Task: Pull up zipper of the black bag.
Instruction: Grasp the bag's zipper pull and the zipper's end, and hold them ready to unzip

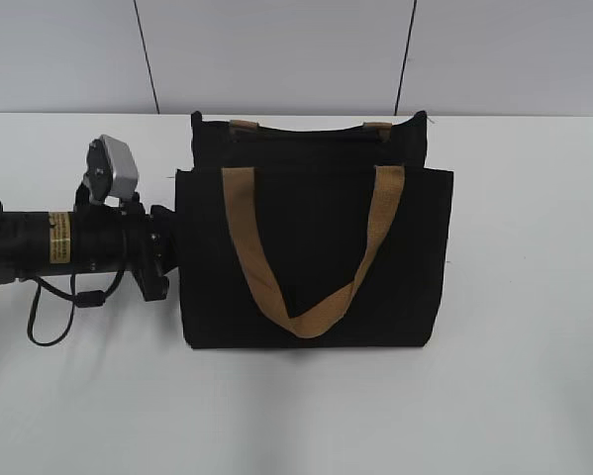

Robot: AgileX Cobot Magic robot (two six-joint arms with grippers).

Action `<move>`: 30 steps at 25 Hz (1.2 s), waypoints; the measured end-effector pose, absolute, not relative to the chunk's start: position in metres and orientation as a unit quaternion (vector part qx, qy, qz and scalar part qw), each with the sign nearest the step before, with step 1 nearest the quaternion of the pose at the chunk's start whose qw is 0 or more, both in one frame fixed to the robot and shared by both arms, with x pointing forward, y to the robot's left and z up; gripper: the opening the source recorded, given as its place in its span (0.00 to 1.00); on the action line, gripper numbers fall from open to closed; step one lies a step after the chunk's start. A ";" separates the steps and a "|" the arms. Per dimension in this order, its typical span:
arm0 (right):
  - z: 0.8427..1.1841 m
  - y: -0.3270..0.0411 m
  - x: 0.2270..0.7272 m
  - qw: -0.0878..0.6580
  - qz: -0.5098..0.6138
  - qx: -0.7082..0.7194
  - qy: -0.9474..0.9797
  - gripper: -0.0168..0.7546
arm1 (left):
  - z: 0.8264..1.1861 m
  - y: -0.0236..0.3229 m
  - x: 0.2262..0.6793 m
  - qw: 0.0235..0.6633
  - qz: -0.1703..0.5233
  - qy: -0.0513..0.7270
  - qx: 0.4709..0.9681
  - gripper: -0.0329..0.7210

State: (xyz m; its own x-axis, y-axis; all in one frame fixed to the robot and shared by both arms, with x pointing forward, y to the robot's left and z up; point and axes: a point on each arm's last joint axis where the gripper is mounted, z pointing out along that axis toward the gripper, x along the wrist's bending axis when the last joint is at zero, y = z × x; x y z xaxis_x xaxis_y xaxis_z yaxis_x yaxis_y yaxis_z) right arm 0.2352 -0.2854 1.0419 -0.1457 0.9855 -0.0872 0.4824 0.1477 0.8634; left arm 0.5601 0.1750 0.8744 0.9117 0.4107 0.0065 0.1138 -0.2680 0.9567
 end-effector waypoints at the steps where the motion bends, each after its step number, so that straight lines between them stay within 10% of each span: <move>1: 1.042 -0.285 0.235 0.355 0.354 0.549 0.669 0.77 | 0.879 0.177 0.560 0.573 0.140 0.177 0.788 0.07; 19: 1.042 -0.285 0.235 0.355 0.354 0.549 0.669 0.77 | 0.986 0.206 0.545 0.493 0.367 0.185 0.767 0.07; 30: 1.063 -0.279 0.260 0.328 0.410 0.552 0.648 0.77 | 1.004 0.200 0.535 0.480 0.371 0.204 0.769 0.07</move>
State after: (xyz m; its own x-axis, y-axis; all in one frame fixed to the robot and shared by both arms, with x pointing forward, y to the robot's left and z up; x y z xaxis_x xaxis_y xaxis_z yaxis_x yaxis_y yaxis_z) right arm 0.2599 -0.2794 1.0630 -0.1755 0.9841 0.0265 0.4461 0.0555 0.8933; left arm 0.5349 0.2004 1.0041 0.6419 0.6694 0.3739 -0.0419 -0.4563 0.8889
